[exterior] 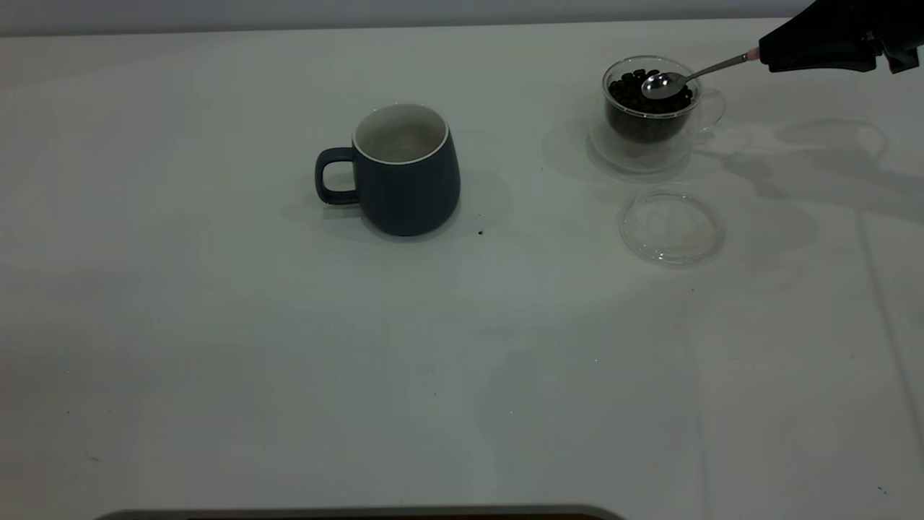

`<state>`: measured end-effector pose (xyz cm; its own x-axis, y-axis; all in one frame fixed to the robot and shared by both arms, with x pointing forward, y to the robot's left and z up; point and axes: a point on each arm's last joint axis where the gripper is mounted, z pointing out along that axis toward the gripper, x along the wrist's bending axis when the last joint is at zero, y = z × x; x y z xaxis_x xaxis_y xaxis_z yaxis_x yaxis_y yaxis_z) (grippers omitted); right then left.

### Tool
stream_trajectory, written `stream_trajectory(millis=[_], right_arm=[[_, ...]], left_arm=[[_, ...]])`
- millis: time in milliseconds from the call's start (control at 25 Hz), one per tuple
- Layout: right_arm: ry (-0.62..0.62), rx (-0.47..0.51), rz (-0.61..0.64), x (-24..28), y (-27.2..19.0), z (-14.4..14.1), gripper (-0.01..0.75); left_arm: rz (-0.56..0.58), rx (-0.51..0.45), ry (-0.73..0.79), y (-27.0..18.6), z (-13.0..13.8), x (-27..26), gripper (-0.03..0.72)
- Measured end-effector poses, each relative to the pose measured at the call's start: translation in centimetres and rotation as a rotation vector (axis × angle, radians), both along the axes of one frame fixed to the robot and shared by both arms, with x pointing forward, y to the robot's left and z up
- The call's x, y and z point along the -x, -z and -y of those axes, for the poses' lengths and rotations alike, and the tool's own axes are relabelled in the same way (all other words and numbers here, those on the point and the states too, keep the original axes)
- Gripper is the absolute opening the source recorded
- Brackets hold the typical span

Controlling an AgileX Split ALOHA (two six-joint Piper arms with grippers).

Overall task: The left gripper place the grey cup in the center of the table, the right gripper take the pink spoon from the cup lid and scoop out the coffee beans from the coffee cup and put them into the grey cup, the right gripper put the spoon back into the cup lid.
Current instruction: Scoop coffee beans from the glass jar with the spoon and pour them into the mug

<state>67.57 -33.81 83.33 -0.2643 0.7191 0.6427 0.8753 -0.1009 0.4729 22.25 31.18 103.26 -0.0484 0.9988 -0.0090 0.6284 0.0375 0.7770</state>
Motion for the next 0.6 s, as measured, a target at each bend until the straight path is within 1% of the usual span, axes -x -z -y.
stream_trajectory(millis=[360, 600], right_arm=[[0.015, 0.029, -0.001, -0.1, 0.4, 0.3, 0.097], [0.029, 0.009, -0.035, 0.0, 1.4, 0.2, 0.097]], left_arm=[[0.0, 0.0, 0.0, 0.0, 0.0, 0.0, 0.37], [0.0, 0.0, 0.0, 0.0, 0.0, 0.0, 0.37]])
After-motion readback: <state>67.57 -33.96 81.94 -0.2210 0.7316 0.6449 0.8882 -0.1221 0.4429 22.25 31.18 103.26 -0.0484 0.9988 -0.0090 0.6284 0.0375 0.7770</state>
